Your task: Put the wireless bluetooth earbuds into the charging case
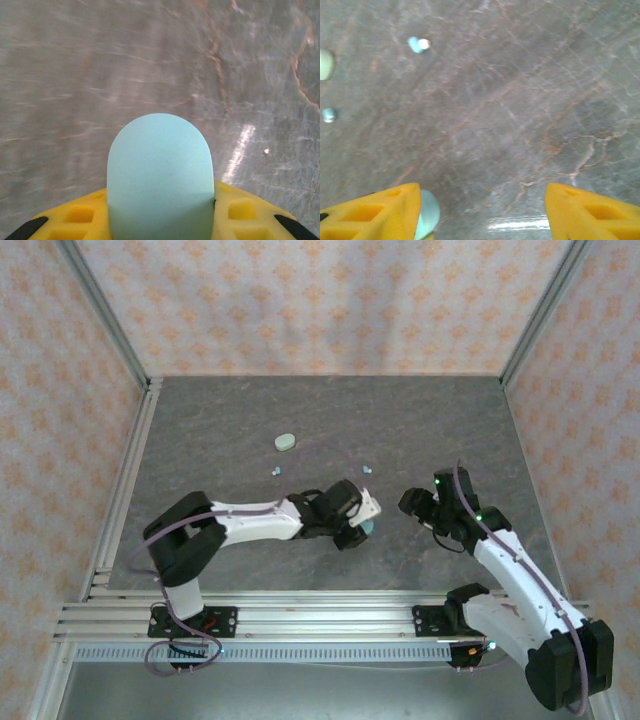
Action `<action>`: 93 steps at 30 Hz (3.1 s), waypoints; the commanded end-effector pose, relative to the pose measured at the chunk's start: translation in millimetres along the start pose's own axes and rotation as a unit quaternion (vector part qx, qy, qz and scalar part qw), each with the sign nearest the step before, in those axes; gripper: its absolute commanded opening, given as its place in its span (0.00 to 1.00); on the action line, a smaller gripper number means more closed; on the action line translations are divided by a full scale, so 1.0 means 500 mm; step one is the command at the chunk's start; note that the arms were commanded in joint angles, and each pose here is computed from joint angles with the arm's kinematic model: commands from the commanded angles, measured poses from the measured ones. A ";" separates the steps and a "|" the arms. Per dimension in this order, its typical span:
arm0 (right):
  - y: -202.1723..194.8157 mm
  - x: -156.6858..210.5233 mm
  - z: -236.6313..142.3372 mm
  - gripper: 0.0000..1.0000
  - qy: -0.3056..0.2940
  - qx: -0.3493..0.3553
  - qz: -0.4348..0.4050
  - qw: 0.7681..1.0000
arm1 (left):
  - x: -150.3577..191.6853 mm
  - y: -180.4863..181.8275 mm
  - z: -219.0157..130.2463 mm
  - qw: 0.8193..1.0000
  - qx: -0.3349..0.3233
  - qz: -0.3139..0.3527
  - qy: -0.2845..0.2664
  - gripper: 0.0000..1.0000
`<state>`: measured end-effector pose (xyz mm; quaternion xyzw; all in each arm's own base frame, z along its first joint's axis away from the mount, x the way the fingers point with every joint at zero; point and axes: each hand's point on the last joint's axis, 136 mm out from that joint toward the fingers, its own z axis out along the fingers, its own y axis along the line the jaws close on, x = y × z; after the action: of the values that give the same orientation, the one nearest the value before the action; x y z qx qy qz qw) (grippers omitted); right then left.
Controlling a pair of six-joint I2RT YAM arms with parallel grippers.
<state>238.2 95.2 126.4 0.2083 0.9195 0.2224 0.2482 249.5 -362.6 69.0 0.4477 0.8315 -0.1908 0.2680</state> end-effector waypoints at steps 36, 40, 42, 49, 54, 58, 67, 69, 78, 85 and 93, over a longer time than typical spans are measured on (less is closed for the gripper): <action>0.466 0.141 -0.088 0.52 0.192 -0.325 -0.152 0.913 | -0.086 0.028 -0.395 0.985 0.016 0.013 -0.170 0.37; 0.476 0.145 -0.089 0.26 0.202 -0.339 -0.137 0.908 | -0.087 0.025 -0.402 0.984 0.017 0.019 -0.174 0.37; 0.483 0.144 -0.093 0.14 0.204 -0.350 -0.127 0.906 | -0.087 0.030 -0.407 0.984 0.008 0.017 -0.176 0.40; 0.503 0.104 -0.101 0.02 0.189 -0.375 -0.033 0.907 | -0.085 0.080 -0.445 0.977 -0.076 0.003 -0.199 0.70; 0.505 0.009 -0.106 0.01 0.152 -0.412 0.089 0.894 | -0.083 0.119 -0.498 0.955 -0.101 -0.041 -0.277 0.83; 0.529 -0.042 -0.131 0.01 0.138 -0.450 0.143 0.871 | -0.112 0.131 -0.547 0.927 -0.076 -0.069 -0.360 0.85; 0.584 -0.077 -0.163 0.00 0.153 -0.499 0.177 0.834 | -0.206 0.125 -0.559 0.909 0.004 -0.063 -0.412 0.80; 0.584 -0.077 -0.167 0.00 0.151 -0.499 0.176 0.835 | -0.225 0.128 -0.557 0.907 0.024 -0.064 -0.415 0.76; 0.579 -0.070 -0.181 0.00 0.154 -0.497 0.167 0.837 | -0.269 0.132 -0.529 0.910 0.074 -0.045 -0.405 0.64; 0.582 -0.065 -0.193 0.00 0.163 -0.501 0.162 0.834 | -0.278 0.131 -0.515 0.914 0.088 -0.035 -0.394 0.55; 0.584 -0.056 -0.202 0.00 0.177 -0.502 0.153 0.833 | -0.281 0.130 -0.507 0.917 0.094 -0.026 -0.386 0.43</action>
<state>296.2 286.8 332.5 0.1854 0.6823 0.6981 0.1129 308.1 -269.8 327.4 0.3059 0.6868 -0.4190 0.5091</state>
